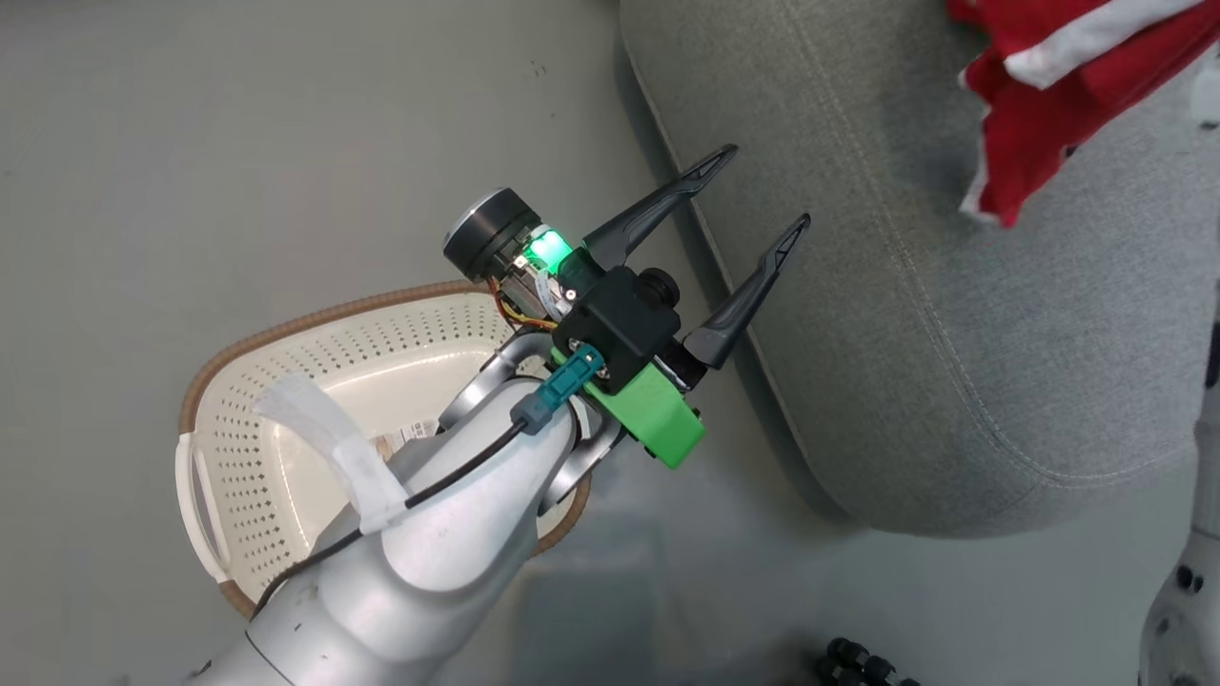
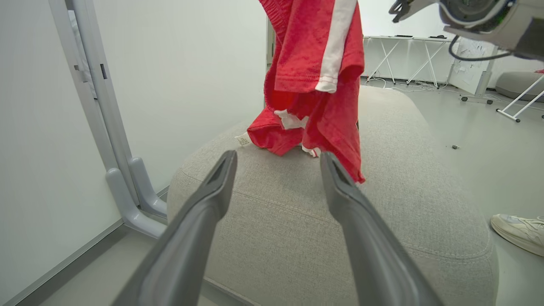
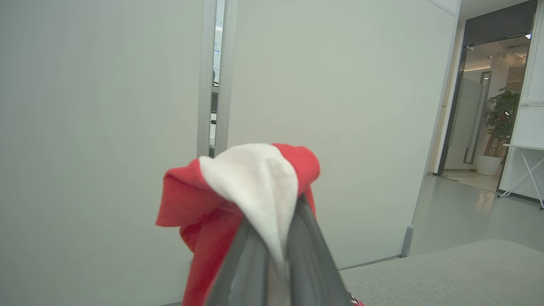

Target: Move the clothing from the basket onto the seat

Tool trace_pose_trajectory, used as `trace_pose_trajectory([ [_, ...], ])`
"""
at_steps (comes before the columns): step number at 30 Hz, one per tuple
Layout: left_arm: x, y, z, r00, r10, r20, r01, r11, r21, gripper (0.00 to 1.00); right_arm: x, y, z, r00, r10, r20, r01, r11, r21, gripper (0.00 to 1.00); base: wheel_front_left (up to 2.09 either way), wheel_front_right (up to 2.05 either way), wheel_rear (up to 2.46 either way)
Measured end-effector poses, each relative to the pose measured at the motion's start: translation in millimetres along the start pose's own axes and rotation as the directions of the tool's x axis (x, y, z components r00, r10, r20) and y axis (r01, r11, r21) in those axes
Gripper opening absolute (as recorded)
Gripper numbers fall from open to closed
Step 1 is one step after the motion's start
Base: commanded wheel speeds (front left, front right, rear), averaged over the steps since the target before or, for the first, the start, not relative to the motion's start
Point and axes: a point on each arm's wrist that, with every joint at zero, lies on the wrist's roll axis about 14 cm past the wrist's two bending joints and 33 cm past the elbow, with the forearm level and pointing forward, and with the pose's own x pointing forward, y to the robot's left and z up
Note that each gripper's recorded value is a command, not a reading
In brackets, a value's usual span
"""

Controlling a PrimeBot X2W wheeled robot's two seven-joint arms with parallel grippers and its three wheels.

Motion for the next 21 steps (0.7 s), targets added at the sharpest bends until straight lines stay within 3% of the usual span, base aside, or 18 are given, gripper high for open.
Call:
trace_pose_trajectory([
  [4, -3.6, 15.9, -20.3, 1.000, 0.018, -0.024, -0.018, 1.000, -0.015, 1.00, 32.1, -8.9, 7.0, 0.997, -0.019, 0.071, 0.022, 0.999, -0.041, 0.00, 0.00, 0.00, 0.00],
  [11, -11.3, 31.8, -58.3, 0.997, 0.028, -0.071, -0.032, 0.998, -0.047, 1.00, 72.4, -48.2, -10.5, 0.994, -0.081, 0.069, 0.090, 0.984, -0.151, 0.00, 0.00, 0.00, 0.00],
  [21, -17.5, 42.3, -88.5, 0.994, 0.035, -0.105, -0.043, 0.996, -0.079, 1.00, 88.9, -96.8, -42.0, 0.984, -0.178, -0.007, 0.172, 0.956, -0.236, 0.00, 0.00, 0.00, 0.00],
])
